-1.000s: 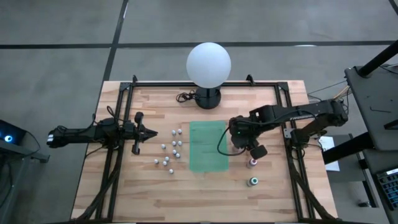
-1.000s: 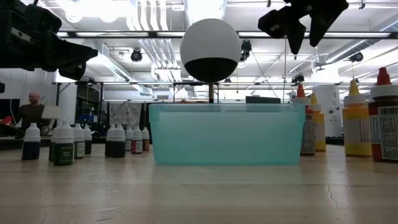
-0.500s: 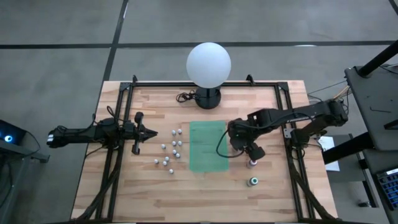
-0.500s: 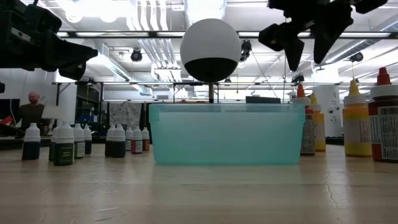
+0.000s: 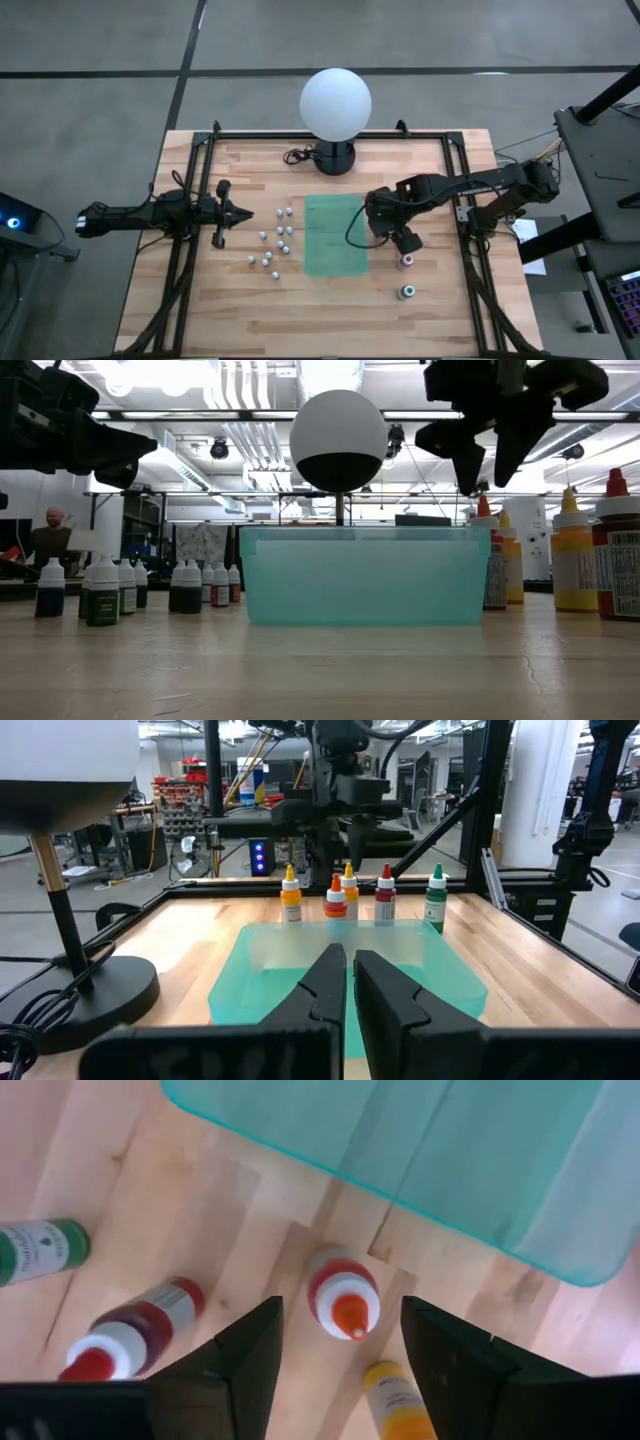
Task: Pick & Place food coloring
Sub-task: Put the large orange food coloring bottle into the green bin
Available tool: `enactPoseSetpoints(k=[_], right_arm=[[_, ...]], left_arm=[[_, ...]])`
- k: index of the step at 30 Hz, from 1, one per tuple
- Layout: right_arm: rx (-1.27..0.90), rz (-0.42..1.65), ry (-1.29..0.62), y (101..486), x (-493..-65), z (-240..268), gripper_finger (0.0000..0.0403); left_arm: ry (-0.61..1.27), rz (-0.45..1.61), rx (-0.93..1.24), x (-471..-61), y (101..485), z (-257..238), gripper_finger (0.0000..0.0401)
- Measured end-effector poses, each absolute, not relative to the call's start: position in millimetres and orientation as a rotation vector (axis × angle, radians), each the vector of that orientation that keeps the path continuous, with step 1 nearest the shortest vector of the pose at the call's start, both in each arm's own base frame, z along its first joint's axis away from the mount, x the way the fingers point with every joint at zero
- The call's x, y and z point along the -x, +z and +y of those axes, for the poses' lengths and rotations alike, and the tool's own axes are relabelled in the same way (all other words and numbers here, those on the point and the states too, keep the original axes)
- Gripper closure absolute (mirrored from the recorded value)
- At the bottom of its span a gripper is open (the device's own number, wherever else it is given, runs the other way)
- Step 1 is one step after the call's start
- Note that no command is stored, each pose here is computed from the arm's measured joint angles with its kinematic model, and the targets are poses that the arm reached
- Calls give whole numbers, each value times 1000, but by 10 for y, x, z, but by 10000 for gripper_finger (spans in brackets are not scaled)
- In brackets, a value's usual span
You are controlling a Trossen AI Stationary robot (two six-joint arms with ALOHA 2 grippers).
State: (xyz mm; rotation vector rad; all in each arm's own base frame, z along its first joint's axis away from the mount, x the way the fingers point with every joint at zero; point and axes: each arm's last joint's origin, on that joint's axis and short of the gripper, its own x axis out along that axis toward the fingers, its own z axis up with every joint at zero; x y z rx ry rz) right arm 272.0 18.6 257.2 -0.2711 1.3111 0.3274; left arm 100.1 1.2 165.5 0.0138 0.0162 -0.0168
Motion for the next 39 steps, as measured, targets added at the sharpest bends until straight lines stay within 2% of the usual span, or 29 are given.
enactPoseSetpoints(k=[21,39], right_arm=[[217,1316,294,2313,-2692,178,206],[201,1299,277,2288,-2707,137,206]], left_arm=[[-17,16,-14,-1001,1655,12,401],[-17,16,-14,-1001,1655,12,401]])
